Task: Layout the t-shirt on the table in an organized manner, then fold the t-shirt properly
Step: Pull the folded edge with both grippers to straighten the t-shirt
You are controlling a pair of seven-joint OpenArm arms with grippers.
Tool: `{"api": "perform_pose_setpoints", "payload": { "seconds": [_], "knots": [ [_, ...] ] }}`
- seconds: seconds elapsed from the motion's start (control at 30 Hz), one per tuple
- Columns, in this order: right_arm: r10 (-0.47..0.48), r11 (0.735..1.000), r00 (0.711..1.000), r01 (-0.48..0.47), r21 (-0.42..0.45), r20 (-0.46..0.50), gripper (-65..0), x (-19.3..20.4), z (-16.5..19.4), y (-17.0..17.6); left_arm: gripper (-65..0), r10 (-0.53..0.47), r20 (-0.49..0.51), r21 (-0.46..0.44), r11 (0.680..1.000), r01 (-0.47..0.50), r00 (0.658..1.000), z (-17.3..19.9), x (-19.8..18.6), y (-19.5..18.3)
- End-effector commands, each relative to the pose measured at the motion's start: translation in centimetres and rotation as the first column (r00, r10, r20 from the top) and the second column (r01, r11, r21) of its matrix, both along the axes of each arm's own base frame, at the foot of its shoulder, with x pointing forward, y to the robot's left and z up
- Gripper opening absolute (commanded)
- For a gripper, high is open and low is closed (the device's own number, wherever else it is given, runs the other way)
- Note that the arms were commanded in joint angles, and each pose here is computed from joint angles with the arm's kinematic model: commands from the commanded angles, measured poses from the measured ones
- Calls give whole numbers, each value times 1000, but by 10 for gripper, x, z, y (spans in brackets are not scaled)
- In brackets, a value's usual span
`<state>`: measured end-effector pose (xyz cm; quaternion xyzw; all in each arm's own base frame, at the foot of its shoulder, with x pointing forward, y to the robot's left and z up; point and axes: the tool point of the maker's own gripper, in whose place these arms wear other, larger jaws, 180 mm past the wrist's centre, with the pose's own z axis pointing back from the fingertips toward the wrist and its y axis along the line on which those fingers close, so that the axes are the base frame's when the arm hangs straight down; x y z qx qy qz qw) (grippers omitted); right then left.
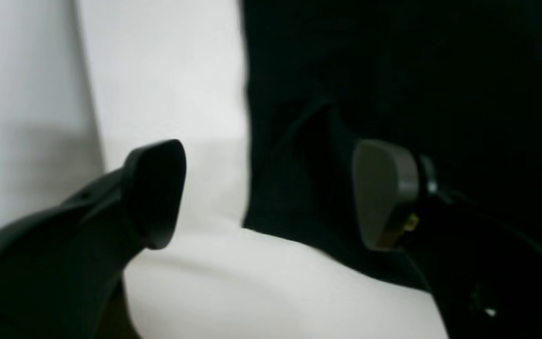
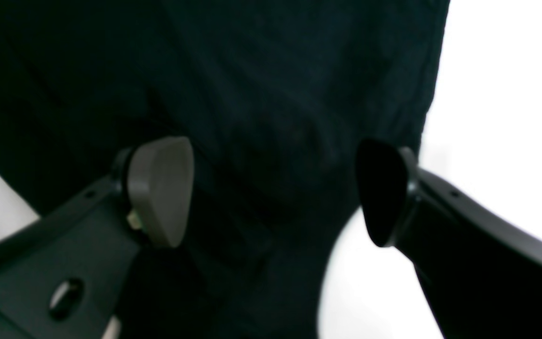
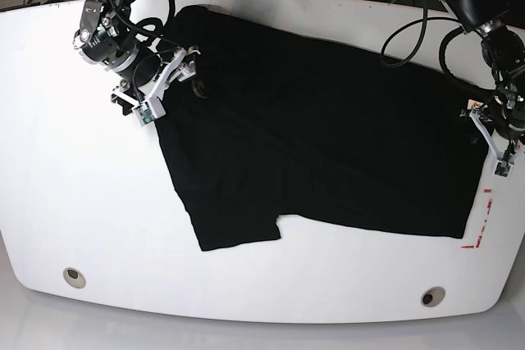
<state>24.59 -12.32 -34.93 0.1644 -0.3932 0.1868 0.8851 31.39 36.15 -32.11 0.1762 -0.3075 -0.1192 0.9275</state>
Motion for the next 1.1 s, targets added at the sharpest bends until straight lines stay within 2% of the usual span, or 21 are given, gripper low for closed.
{"api": "perform_pose_setpoints", "payload": {
  "seconds": [0.0, 0.2, 0.33, 0.57, 0.67, 0.77, 0.87, 0.93, 1.07],
  "knots": [
    [4, 1000, 999, -5, 17, 51, -135, 6, 14, 2, -129, -6, 57, 39, 999, 4, 998, 25, 11, 10],
    [11, 1000, 999, -12, 25, 49, -135, 6, 13, 7, -132, 1, 84, 45, 999, -5, 996, 35, 16, 14],
    [55, 997, 997, -58, 48, 56, -138, 4, 16, 27, -132, 3, 126, 93, 996, -14, 992, 56, 12, 22],
    [164, 983, 986, -166, 80, 33, -140, -13, 11, 64, -140, -68, 100, 78, 995, 60, 993, 35, -2, -16],
    [175, 981, 984, -175, 85, 17, -141, -19, 7, 68, -200, -89, 105, 52, 995, 84, 990, 24, -10, -30],
    [178, 980, 984, -177, 92, -4, -141, -26, 2, 70, -303, -105, 113, 18, 994, 103, 988, 12, -15, -41],
    [178, 980, 984, -175, 94, -18, -141, -32, -1, 70, -376, -124, 137, -6, 992, 126, 983, 6, -17, -49],
    [177, 981, 984, -174, 91, -27, -141, -34, -3, 69, -404, -134, 149, -31, 990, 140, 980, -2, -20, -56],
    [175, 981, 983, -170, 89, -52, -141, -40, -9, 66, -410, -137, 154, -69, 986, 149, 979, -15, -23, -59]
  ]
}}
